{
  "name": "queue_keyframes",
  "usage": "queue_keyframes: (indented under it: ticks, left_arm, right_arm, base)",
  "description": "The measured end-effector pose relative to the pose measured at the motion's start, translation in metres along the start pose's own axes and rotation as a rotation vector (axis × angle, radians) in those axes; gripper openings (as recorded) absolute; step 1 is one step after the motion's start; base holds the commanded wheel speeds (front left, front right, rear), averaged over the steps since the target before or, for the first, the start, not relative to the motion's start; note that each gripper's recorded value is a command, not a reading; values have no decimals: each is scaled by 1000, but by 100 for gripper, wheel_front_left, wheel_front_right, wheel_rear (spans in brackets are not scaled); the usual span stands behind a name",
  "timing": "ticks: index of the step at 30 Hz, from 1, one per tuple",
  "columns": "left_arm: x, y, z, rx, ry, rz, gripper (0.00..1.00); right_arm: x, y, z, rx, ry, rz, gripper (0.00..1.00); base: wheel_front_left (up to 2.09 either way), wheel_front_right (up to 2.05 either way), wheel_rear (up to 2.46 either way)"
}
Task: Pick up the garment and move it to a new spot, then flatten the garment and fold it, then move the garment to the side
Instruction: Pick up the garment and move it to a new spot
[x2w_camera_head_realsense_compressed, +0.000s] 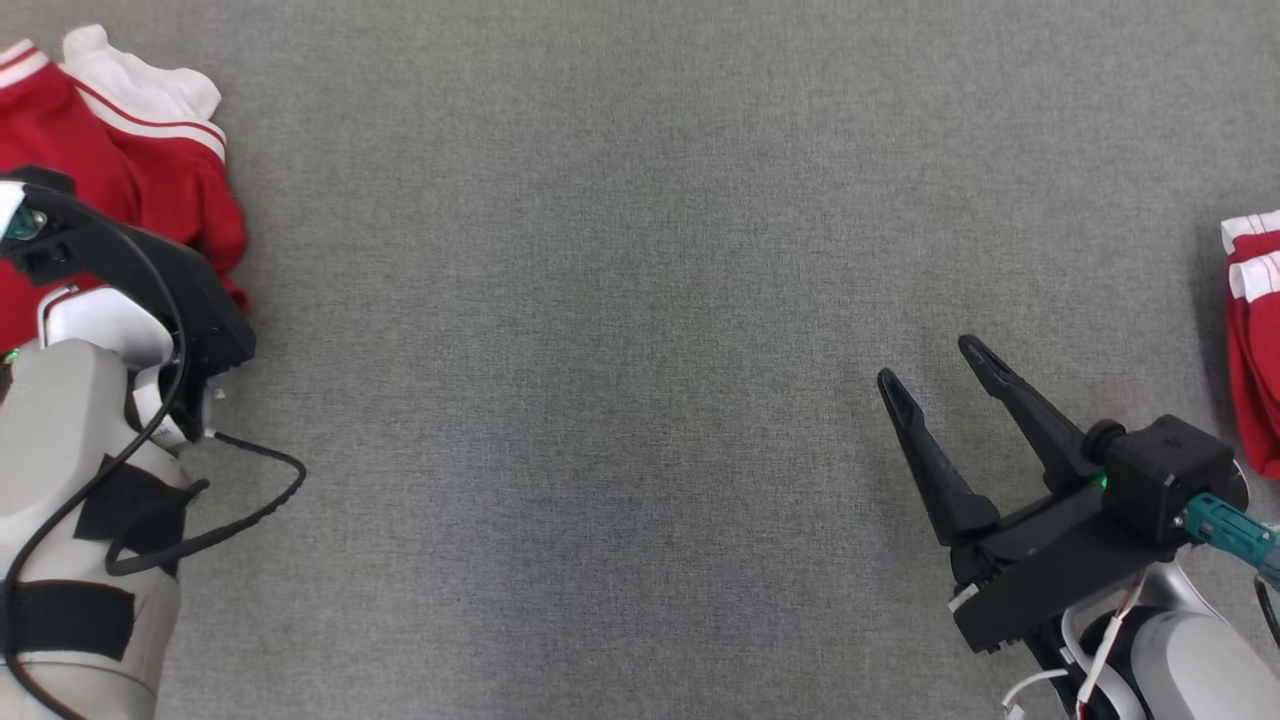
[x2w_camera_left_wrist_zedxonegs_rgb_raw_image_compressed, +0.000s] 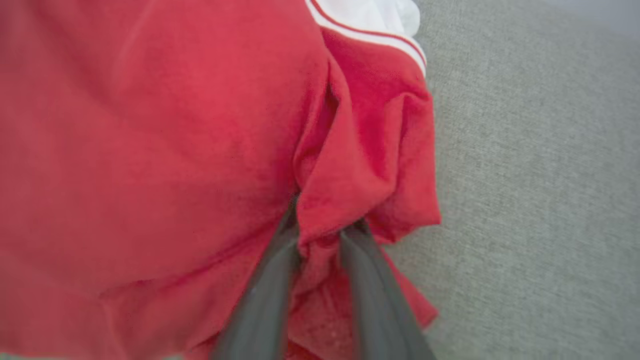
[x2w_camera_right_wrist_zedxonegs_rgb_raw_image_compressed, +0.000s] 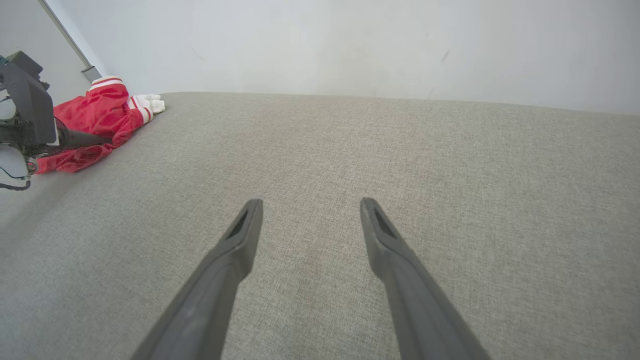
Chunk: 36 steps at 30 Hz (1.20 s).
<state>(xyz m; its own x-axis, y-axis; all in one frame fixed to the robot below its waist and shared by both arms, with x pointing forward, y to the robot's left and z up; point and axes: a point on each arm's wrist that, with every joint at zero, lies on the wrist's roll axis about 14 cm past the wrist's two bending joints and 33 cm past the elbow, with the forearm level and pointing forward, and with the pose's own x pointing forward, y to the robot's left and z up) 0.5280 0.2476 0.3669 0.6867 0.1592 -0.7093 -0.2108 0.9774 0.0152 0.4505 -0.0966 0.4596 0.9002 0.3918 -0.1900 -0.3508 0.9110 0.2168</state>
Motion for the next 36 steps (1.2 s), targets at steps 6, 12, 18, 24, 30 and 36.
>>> queue_keyframes:
  ticks: [6,12,18,24,30,36]
  left_arm:
    - [-14,1,6,-23,-23,3,0]
    - [-40,-9,39,-30,-142,-24,0]
    - [-96,-65,117,36,-406,-165,0]
    - [-156,-106,155,112,-576,-295,0]
    - [-202,-128,160,173,-677,-396,0]
    - [-237,-177,114,252,-685,-594,0]
  right_arm:
    - [3,8,8,9,-18,12,100]
    - [-2,18,20,35,-58,13,100]
    - [-11,26,39,56,-125,4,100]
    - [-23,35,56,65,-187,3,100]
    - [-38,54,66,76,-224,22,100]
    - [-60,67,70,71,-253,28,100]
  base:
    - [0,0,0]
    - [0,0,0]
    - [0,0,0]
    - [0,0,0]
    - [0,0,0]
    - [0,0,0]
